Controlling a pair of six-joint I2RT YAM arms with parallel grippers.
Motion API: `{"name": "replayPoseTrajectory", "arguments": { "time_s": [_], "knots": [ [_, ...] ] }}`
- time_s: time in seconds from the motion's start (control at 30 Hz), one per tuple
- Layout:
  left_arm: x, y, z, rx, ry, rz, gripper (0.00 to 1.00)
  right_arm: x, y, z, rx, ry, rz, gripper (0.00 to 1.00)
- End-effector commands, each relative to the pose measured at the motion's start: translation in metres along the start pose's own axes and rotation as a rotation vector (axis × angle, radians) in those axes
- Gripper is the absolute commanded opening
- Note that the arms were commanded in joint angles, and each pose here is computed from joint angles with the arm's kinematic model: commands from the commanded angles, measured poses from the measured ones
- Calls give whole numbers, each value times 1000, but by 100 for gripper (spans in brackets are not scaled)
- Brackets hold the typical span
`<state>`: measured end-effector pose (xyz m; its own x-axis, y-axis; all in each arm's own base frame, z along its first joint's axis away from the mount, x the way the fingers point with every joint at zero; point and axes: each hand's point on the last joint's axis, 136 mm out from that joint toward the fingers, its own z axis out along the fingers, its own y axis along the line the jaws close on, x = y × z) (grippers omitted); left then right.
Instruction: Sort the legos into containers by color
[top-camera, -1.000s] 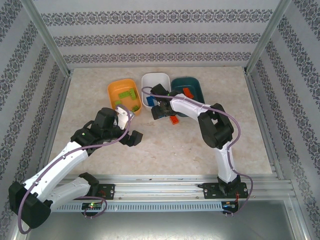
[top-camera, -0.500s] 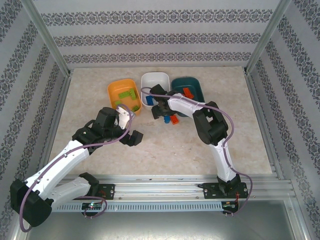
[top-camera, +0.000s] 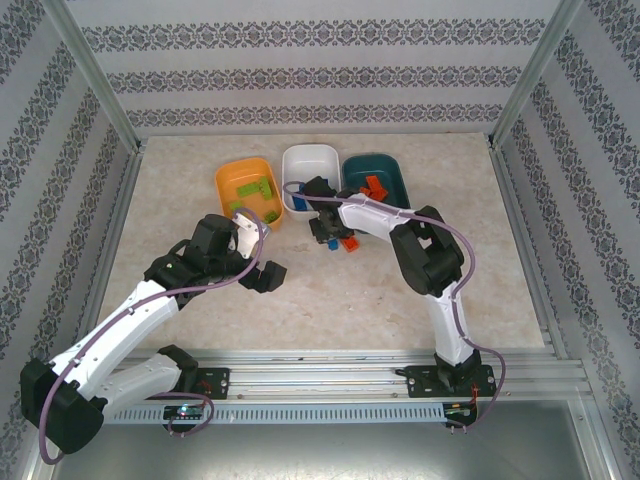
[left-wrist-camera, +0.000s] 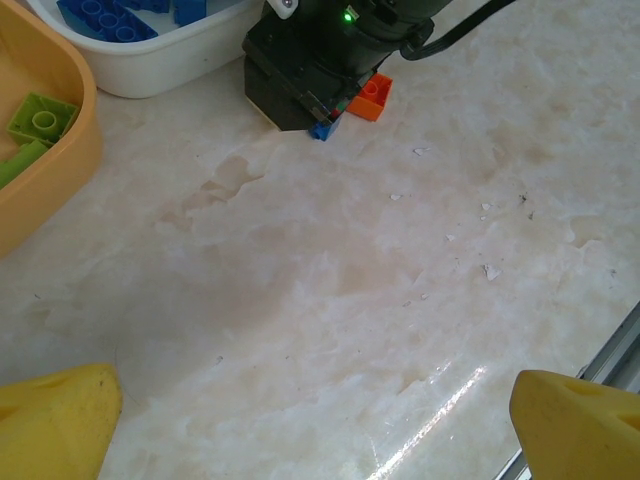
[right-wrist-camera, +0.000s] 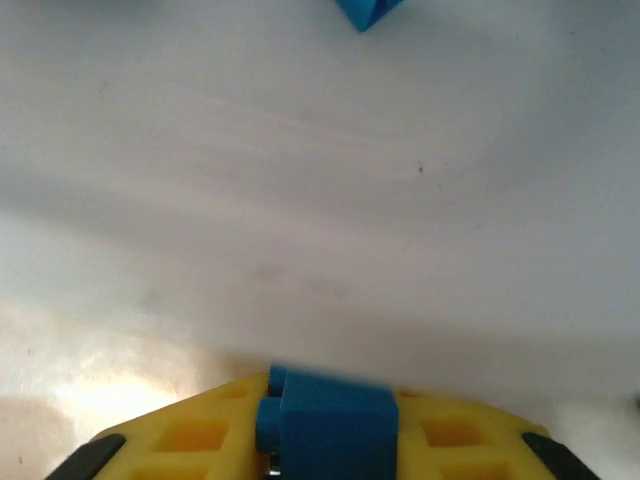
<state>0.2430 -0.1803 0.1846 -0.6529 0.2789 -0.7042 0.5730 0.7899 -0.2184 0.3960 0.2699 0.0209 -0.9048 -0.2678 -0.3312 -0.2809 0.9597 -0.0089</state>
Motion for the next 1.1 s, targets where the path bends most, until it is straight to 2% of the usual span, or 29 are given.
{"name": "replayPoseTrajectory", "arguments": {
  "time_s": [0.0, 0.1, 0.2, 0.37, 0.43, 0.5, 0.57, 0.73, 0.93, 1.07],
  "knots": [
    [-9, -1, -6, 9, -37, -6, 100, -4, 3, -29, 9, -46, -13, 13],
    [-8, -1, -6, 9, -37, -5, 100, -14, 7, -49, -7, -93, -11, 8],
    [-8, 0, -6, 8, -36, -5, 100, -30, 10, -72, -34, -146, 2, 8],
    [-9, 0, -5, 7, -37, -6, 100, -82, 15, -115, -112, -276, 48, 9],
    [-8, 0, -4, 8, -30, -9, 100, -110, 10, -125, -116, -321, 66, 21],
    [-8, 1, -4, 5, -27, -9, 100, -132, 0, -127, -91, -339, 76, 48],
    [-7, 2, -4, -2, -25, -9, 100, -138, -8, -123, -70, -312, 87, 62],
    [-8, 3, -6, -8, -37, -6, 100, -106, -16, -116, -68, -307, 105, 67],
    [-9, 3, -5, -4, -36, -12, 100, -13, -30, -84, -64, -222, 131, 67],
    [-8, 2, -3, 5, -29, -17, 100, 28, -37, -62, -27, -140, 88, 67]
  ]
}}
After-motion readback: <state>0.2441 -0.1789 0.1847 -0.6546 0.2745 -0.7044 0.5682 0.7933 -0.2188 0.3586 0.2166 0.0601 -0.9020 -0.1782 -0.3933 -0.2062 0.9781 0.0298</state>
